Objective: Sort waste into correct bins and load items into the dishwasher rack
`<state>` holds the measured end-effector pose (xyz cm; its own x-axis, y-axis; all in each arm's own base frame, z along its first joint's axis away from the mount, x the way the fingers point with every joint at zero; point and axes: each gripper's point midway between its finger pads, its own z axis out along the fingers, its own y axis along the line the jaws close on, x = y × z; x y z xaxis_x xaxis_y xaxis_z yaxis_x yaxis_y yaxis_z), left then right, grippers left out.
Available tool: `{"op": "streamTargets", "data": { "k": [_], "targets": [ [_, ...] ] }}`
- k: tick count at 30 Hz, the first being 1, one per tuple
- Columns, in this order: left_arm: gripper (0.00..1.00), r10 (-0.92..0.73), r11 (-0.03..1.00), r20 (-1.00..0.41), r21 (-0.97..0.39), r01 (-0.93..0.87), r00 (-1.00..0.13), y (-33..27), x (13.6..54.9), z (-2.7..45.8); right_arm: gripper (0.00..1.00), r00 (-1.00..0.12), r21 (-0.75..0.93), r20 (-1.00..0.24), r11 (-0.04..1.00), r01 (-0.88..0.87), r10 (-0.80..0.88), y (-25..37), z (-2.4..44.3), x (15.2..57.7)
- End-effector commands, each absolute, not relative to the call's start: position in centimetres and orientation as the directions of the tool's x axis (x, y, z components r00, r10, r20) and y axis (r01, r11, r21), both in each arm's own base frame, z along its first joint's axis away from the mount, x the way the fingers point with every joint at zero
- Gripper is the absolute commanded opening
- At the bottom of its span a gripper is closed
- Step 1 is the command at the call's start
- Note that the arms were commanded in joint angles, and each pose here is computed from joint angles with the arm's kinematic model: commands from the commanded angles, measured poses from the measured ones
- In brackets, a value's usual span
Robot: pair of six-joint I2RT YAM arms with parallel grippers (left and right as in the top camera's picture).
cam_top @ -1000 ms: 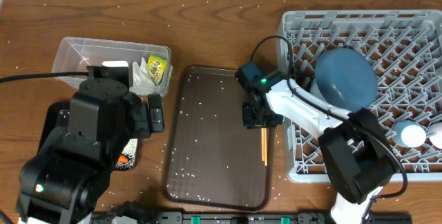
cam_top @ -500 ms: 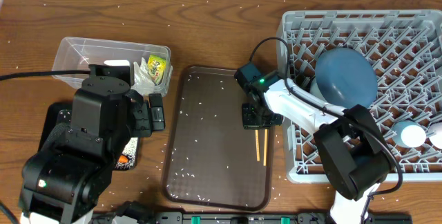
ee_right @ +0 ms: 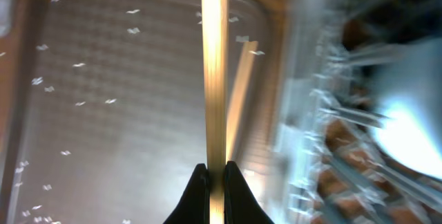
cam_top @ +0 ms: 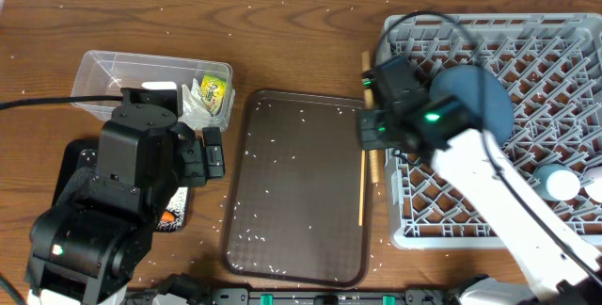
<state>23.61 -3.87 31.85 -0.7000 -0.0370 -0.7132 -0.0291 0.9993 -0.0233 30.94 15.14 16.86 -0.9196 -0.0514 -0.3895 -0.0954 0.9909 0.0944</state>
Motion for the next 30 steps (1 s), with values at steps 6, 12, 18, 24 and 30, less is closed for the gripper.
{"op": "streamTargets", "data": {
  "k": [6,12,18,24,30],
  "targets": [
    [0.98,-0.046,0.999,-0.712,-0.031,-0.034,-0.701,-3.8,23.6,31.9,0.01,-0.948,-0.072,-0.313,0.997,-0.041,-0.061,7.9,14.1,32.0],
    [0.98,-0.046,0.999,-0.712,-0.031,-0.034,-0.701,-3.8,23.6,31.9,0.42,-0.944,-0.026,-0.26,0.979,-0.203,-0.203,10.0,12.7,31.4],
    [0.98,-0.046,0.999,-0.712,-0.031,-0.034,-0.701,-3.8,23.6,31.9,0.48,-0.916,0.038,-0.305,0.958,-0.284,-0.26,16.0,12.7,30.6],
    [0.98,-0.046,0.999,-0.712,-0.031,-0.034,-0.701,-3.8,23.6,31.9,0.45,-0.976,-0.006,-0.203,0.996,-0.086,-0.085,17.7,8.7,29.2],
    [0.98,-0.046,0.999,-0.712,-0.031,-0.034,-0.701,-3.8,23.6,31.9,0.44,-0.998,-0.065,-0.063,0.998,0.016,0.011,17.9,3.4,28.1]
  ]
}}
